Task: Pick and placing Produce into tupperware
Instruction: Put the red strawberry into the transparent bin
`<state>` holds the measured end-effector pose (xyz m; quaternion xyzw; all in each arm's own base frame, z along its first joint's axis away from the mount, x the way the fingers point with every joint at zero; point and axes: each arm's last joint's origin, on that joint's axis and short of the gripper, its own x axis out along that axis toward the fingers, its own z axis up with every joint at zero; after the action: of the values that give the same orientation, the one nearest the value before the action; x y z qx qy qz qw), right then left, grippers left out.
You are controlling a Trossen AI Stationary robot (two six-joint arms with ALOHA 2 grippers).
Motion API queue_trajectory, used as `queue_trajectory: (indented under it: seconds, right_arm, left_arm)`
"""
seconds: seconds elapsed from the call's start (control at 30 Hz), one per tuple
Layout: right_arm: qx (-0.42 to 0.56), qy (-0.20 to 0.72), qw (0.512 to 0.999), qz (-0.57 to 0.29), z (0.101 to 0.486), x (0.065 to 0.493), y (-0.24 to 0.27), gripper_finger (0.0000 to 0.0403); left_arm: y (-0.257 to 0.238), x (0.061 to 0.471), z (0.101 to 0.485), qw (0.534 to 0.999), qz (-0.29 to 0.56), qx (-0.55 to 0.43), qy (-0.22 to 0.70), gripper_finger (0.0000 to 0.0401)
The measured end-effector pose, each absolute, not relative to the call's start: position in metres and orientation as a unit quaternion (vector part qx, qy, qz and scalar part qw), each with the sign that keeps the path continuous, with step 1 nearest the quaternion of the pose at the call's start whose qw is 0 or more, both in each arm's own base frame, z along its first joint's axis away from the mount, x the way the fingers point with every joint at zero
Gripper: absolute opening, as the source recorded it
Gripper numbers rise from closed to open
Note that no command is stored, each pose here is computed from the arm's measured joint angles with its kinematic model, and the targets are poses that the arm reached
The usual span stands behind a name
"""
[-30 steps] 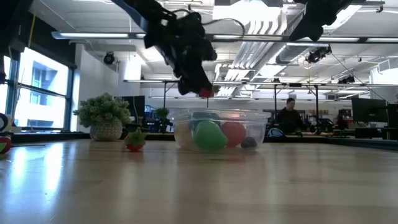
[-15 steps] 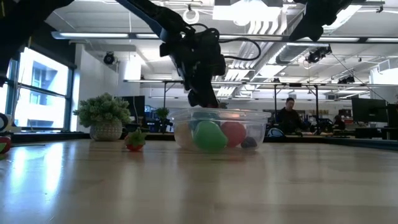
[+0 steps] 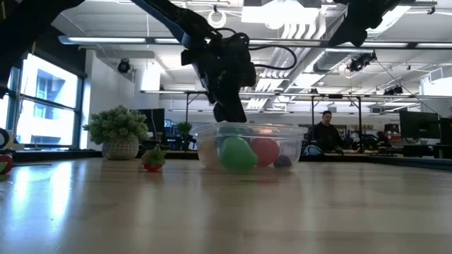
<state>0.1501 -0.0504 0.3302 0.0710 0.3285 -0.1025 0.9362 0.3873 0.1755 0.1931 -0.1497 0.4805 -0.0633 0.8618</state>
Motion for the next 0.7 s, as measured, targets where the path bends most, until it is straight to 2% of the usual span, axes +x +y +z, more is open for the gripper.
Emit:
queue_trajectory:
  seconds: [0.2,0.43,0.7]
  right_arm:
    - [0.071,0.328,0.936,-0.103,0.33,0.15,-0.05,0.0004]
    - [0.071,0.328,0.936,-0.103,0.33,0.15,-0.05,0.0004]
    - [0.071,0.328,0.936,-0.103,0.33,0.15,-0.05,0.0004]
  left_arm:
    - [0.175,0.386,0.193,0.859,-0.057,-0.154,0.485,0.0164]
    - [0.175,0.384,0.193,0.85,-0.049,-0.166,0.497,0.0187]
    - [0.167,0.383,0.218,0.826,-0.055,-0.184,0.531,0.0207]
